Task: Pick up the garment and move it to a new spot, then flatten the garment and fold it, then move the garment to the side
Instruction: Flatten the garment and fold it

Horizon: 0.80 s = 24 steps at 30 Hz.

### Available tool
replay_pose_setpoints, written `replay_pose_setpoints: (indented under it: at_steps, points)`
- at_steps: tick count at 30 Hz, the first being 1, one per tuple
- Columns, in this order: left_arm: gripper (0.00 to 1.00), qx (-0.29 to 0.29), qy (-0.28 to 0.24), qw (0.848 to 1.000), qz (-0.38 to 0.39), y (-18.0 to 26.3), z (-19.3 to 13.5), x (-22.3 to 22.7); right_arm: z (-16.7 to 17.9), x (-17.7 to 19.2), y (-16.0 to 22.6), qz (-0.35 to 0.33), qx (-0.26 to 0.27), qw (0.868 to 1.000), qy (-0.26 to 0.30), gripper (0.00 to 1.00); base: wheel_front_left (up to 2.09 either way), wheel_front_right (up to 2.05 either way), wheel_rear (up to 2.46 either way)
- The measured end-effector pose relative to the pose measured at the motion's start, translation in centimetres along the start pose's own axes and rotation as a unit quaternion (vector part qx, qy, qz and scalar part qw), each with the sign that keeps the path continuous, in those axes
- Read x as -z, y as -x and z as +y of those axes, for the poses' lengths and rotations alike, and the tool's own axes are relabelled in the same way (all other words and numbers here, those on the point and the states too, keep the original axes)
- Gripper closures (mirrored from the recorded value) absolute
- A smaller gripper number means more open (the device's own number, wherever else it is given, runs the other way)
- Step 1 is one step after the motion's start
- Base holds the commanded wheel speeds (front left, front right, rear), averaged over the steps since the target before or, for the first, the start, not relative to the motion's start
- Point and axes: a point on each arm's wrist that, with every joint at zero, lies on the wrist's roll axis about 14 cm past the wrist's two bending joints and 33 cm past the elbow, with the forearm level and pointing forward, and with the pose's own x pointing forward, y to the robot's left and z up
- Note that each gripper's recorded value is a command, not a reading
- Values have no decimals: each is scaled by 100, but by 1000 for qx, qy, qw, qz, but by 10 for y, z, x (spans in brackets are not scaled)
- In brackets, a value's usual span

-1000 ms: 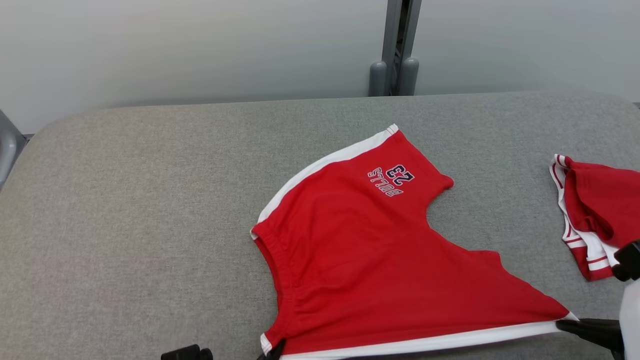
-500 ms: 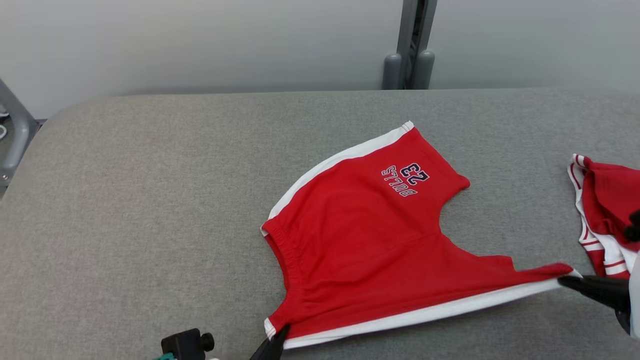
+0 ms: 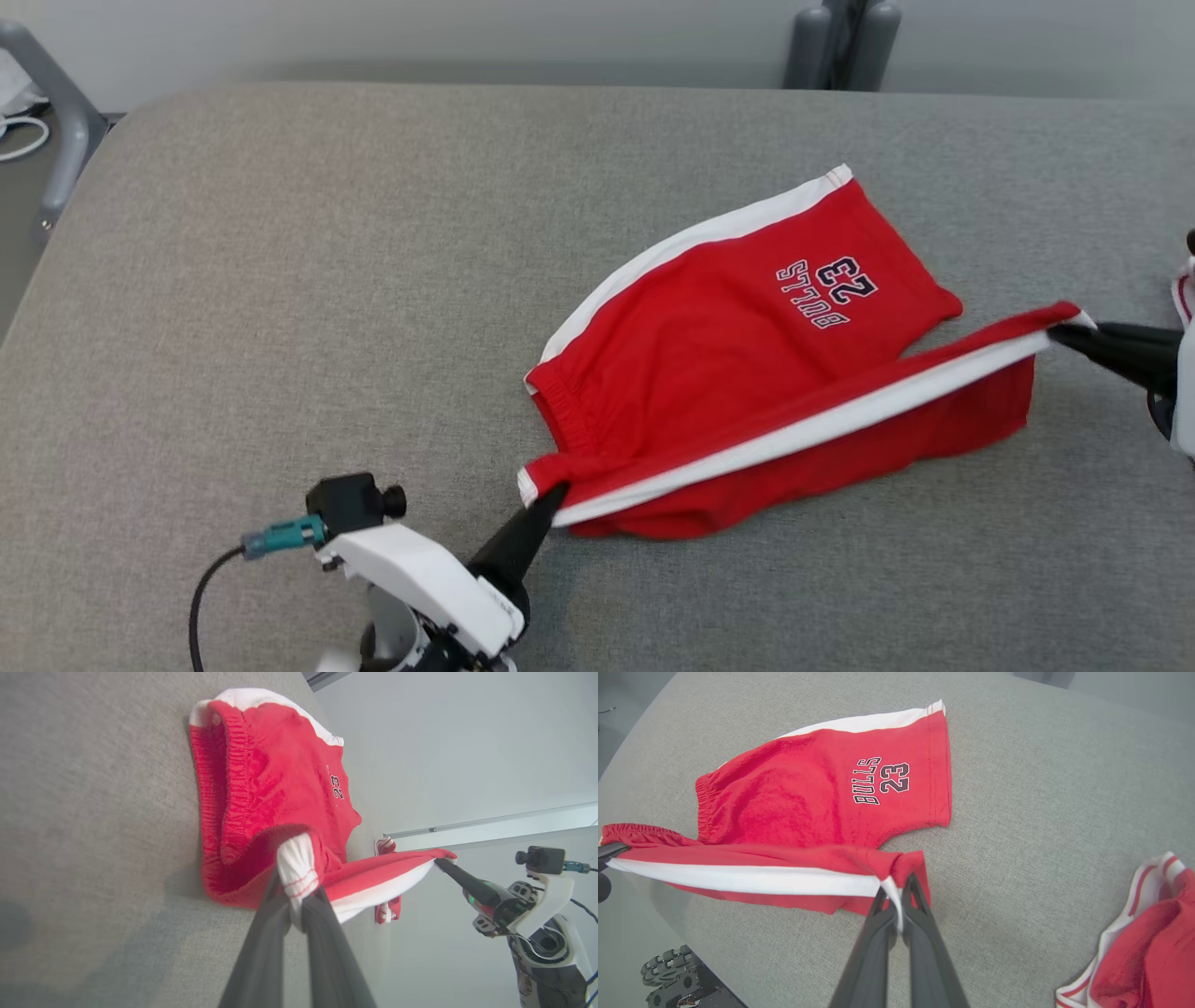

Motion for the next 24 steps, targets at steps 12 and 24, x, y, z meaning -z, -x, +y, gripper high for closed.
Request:
replay_pose_setpoints:
  at_steps: [12, 24]
  points:
    - [100, -2, -37, 999, -12, -36, -12, -62, -3, -47, -74, 12, -6, 1000, 5, 100, 0, 0, 0]
    - [100, -38, -51, 998, 0, -78, 11, -82, -16, -62, -140, 33, -2, 999, -3, 100, 0, 0, 0]
